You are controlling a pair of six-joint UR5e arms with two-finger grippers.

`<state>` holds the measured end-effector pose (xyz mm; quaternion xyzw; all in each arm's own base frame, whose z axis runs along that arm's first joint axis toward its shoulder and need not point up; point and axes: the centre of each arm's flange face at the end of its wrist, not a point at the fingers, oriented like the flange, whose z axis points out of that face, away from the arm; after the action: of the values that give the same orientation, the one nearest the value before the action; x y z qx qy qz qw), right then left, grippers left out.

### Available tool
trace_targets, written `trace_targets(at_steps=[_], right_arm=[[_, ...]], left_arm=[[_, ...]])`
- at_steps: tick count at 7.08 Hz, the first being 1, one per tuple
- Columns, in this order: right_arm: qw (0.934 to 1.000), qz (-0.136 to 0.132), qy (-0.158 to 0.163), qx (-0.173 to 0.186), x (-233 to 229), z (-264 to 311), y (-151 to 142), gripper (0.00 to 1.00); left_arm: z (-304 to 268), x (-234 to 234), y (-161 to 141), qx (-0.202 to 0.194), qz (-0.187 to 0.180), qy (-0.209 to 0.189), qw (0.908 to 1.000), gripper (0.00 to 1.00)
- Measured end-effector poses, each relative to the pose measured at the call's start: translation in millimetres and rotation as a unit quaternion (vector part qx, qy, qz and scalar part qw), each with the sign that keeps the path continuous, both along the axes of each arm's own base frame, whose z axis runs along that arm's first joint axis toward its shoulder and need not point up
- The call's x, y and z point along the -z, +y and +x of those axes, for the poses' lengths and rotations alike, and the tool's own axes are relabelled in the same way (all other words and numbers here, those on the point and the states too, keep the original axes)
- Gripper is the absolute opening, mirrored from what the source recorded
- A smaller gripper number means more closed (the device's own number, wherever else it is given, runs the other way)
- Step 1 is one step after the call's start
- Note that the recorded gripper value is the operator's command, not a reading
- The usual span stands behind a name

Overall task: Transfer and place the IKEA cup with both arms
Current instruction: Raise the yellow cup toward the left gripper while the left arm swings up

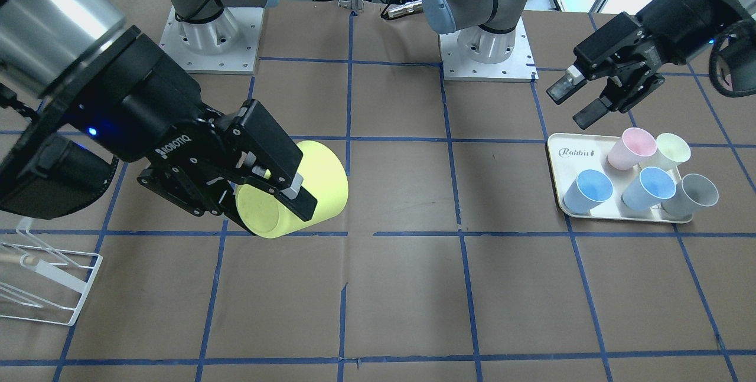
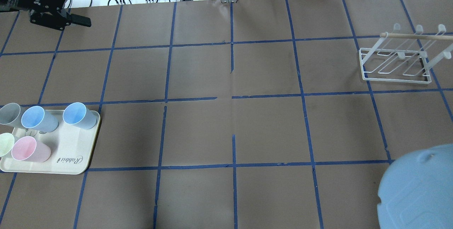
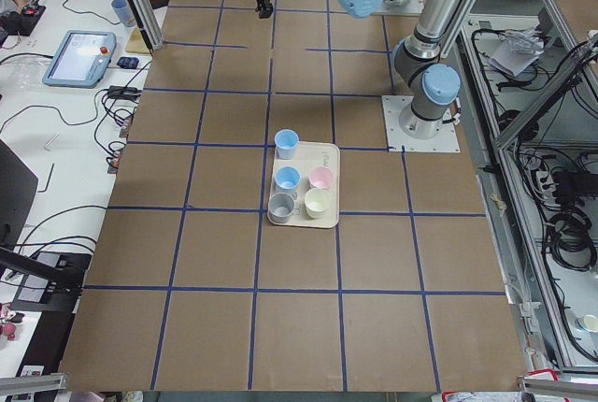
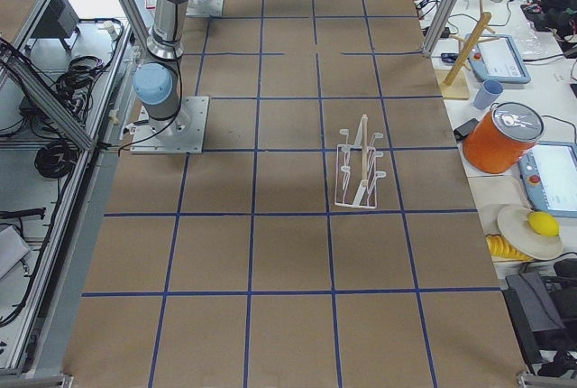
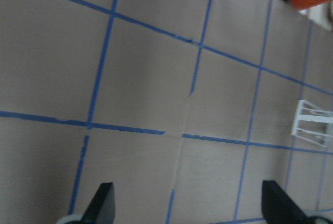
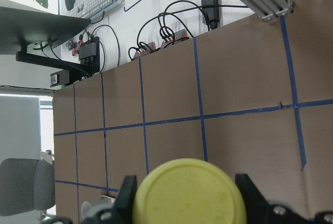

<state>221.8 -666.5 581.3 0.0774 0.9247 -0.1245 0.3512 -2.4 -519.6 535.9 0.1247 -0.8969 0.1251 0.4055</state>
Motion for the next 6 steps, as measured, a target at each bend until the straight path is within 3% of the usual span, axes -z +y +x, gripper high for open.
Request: trace_targets(at_steps=[2,3,5,6], right_arm=[[0.9984,-0.006,-0.047,0.029,40.4,3.7,14.8,0.0],[0.9942,0.002,-0.091,0.057,46.7,6.6,39.2,0.0],[0.9813,0.024,-0.167,0.092,64.7,9.2,92.6,0.0],[0.9704,0.048,-0.212,0.105,73.6,12.1,111.3,0.0]], left_arm=[[-6.2,14.3,-11.6,0.006,-0.064,0.127,0.9898,1.0],[-26.3,25.7,-15.5,0.024,-0.095,0.166,0.9812,1.0],[-67.2,48.8,-8.3,0.064,-0.136,0.214,0.965,1.0],[-81.4,56.4,1.9,0.082,-0.163,0.246,0.9519,1.0]])
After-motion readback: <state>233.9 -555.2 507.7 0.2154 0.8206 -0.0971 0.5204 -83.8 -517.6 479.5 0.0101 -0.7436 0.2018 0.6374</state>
